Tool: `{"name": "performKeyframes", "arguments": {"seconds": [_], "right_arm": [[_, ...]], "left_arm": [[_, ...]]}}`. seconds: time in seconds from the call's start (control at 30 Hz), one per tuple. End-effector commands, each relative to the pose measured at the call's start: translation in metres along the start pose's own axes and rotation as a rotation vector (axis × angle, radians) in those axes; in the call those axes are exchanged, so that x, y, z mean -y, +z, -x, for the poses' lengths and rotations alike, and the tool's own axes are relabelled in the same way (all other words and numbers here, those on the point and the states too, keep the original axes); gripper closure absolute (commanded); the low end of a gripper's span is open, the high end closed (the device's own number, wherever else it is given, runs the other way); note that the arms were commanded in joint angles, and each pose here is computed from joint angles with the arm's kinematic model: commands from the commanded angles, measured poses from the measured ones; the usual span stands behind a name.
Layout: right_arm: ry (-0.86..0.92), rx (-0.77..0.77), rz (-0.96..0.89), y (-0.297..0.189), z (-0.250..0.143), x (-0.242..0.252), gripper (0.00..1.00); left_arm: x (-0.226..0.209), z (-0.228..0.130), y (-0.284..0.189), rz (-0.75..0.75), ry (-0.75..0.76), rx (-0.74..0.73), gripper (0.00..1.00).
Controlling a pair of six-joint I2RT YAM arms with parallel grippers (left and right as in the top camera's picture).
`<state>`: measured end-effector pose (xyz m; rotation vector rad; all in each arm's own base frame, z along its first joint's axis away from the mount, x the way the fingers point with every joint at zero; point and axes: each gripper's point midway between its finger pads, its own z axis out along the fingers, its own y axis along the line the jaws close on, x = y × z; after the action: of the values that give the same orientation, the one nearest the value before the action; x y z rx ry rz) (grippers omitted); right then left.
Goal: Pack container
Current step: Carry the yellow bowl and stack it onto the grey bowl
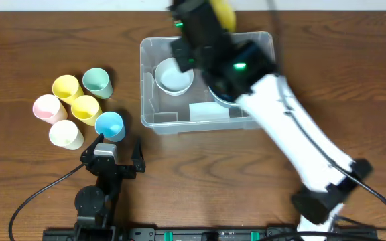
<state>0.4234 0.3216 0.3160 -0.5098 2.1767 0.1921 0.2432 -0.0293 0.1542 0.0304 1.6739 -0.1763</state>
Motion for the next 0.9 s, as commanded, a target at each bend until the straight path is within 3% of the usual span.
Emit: {"name": "performKeyframes", "arguments": {"seconds": [0.0, 0.4, 0.83, 0.87], "right_arm": [[-0.053, -0.025, -0.046, 0.042, -0.013, -0.009, 0.99], [-0.054, -0.15, 0.113, 0.137, -0.073, -0.057, 0.99], [-0.01, -0.299, 0.124, 0.173, -0.131, -0.069, 0.99], [-0.01, -0.301, 0.123, 0.173, -0.132, -0.069, 0.94]], "left_arm": [[0.0, -0.015, 0.001, -0.005, -0.008, -0.044, 0.02], [0.0, -0.015, 0.001, -0.005, -0.008, -0.044, 0.02], [0.0, -0.015, 0.001, -0.005, -0.008, -0.044, 0.02], [0.0, -0.015, 0.001, -0.005, -0.008, -0.044, 0.02]]}}
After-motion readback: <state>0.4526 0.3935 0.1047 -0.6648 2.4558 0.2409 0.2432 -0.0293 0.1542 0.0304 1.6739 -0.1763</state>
